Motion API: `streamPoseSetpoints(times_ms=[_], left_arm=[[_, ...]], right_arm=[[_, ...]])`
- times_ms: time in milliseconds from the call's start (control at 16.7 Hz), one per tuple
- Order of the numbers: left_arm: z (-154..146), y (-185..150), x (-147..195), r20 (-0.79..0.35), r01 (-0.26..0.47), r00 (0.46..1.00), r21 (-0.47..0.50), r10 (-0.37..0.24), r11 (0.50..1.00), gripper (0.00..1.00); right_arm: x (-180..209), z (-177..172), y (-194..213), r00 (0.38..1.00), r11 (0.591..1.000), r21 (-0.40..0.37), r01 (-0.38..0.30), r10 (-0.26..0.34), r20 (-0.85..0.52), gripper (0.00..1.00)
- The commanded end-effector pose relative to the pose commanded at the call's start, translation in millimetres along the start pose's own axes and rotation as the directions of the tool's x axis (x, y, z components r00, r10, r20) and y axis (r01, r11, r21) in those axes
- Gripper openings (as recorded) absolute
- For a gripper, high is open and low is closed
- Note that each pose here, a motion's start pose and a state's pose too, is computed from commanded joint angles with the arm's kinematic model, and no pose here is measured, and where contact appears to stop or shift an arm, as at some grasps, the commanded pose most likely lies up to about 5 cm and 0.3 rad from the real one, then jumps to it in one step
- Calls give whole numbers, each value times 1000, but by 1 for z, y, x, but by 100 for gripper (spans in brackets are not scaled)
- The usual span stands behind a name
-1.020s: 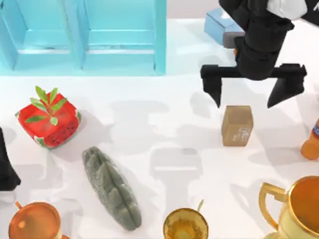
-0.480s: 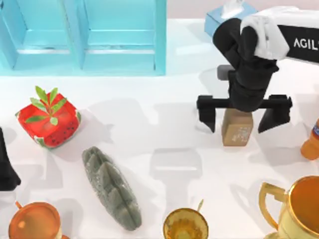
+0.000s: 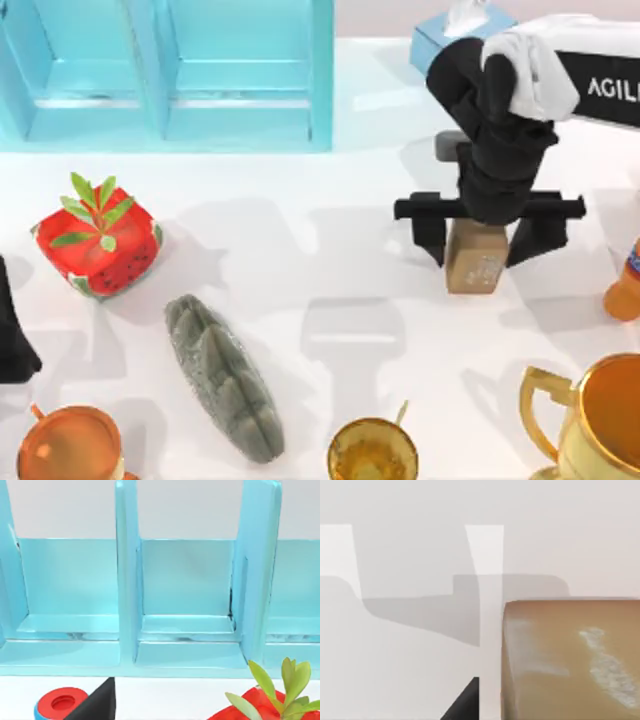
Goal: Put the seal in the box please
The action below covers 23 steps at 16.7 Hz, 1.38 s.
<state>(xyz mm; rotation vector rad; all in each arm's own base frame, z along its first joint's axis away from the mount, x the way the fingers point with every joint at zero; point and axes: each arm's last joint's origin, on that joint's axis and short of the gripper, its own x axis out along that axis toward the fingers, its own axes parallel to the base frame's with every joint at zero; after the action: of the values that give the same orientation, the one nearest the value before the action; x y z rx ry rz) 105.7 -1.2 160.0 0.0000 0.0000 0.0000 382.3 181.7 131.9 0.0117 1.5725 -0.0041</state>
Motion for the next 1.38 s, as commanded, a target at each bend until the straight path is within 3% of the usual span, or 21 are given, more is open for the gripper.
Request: streamPoseSetpoints(times_ms=[420,1080,1380], left_arm=[[0,0,0,0,0,1000,0,0,1000,100],[0,0,0,0,0,1000,0,0,1000,100],[0,0,0,0,0,1000,0,0,1000,100]], right_arm=[[0,0,0,1000,1000,0,0,0,0,2],[-5,2,-1,1000,1000,5,-1,1,3,0],[-57,4,1,1000,1000,7,7,-7,-13,0]])
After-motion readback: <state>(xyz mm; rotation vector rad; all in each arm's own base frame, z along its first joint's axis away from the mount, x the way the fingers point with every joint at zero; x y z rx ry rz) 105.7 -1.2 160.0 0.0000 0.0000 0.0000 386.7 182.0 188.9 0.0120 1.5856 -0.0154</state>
